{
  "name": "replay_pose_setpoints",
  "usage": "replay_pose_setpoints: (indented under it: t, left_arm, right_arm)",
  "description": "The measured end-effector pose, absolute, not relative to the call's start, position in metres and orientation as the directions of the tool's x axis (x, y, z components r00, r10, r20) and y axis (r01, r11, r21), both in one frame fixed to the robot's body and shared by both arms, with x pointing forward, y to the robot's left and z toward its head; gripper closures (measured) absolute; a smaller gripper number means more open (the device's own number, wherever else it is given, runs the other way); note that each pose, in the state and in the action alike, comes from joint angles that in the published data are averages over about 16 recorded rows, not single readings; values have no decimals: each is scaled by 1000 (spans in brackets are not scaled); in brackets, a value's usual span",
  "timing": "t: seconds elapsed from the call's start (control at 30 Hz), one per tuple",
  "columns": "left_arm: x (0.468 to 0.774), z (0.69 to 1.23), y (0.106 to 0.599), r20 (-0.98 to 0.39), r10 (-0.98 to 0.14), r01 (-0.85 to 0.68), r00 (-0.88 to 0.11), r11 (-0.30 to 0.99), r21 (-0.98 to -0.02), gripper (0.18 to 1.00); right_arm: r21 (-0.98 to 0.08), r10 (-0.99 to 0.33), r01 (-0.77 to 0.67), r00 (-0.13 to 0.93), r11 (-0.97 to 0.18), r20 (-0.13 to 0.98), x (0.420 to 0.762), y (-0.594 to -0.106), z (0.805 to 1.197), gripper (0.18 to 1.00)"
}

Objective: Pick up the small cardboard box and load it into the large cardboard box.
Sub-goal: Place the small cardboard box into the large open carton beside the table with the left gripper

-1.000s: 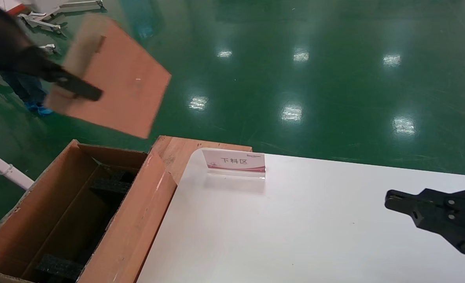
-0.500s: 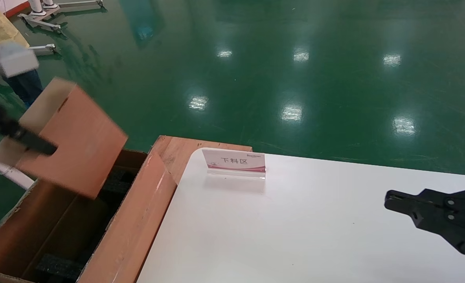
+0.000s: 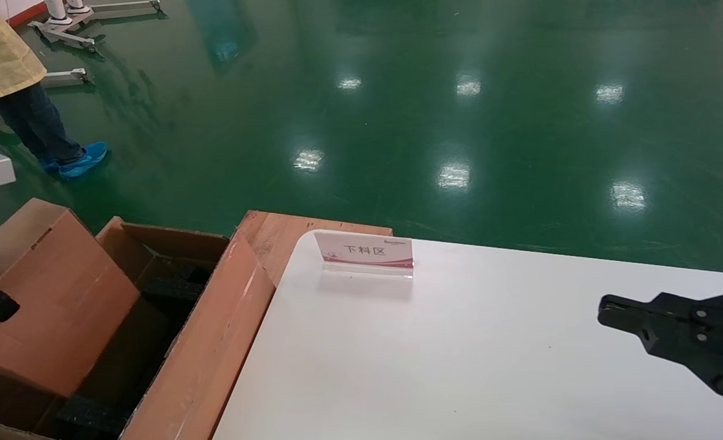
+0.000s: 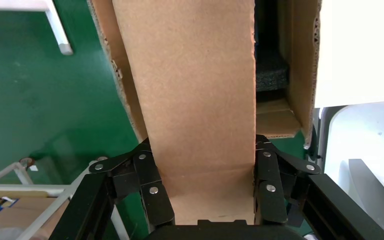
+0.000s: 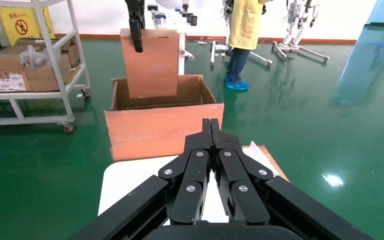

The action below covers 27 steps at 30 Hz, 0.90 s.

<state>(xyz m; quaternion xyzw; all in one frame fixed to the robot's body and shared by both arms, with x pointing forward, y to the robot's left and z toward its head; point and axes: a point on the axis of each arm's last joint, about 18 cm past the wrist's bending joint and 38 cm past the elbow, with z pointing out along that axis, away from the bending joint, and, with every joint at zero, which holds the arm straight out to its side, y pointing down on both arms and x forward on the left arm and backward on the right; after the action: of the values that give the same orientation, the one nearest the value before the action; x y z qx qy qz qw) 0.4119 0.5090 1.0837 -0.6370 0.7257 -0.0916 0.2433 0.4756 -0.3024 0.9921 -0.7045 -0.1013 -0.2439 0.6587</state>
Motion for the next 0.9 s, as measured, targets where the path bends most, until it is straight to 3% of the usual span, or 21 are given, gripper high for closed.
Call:
replay_pose_setpoints:
  t: [0.47,0.9]
  left_arm:
    - [436,1045,524,-229,-970,-886,-85,179,-427,849]
    - [454,1016,534,-228,-970,-892,-79,171,-419,850]
  right_arm:
    - [-879,-179,464,860,-112,477,476,-302,992,885]
    - [-879,-179,464,860,-112,477,476,-302,992,610]
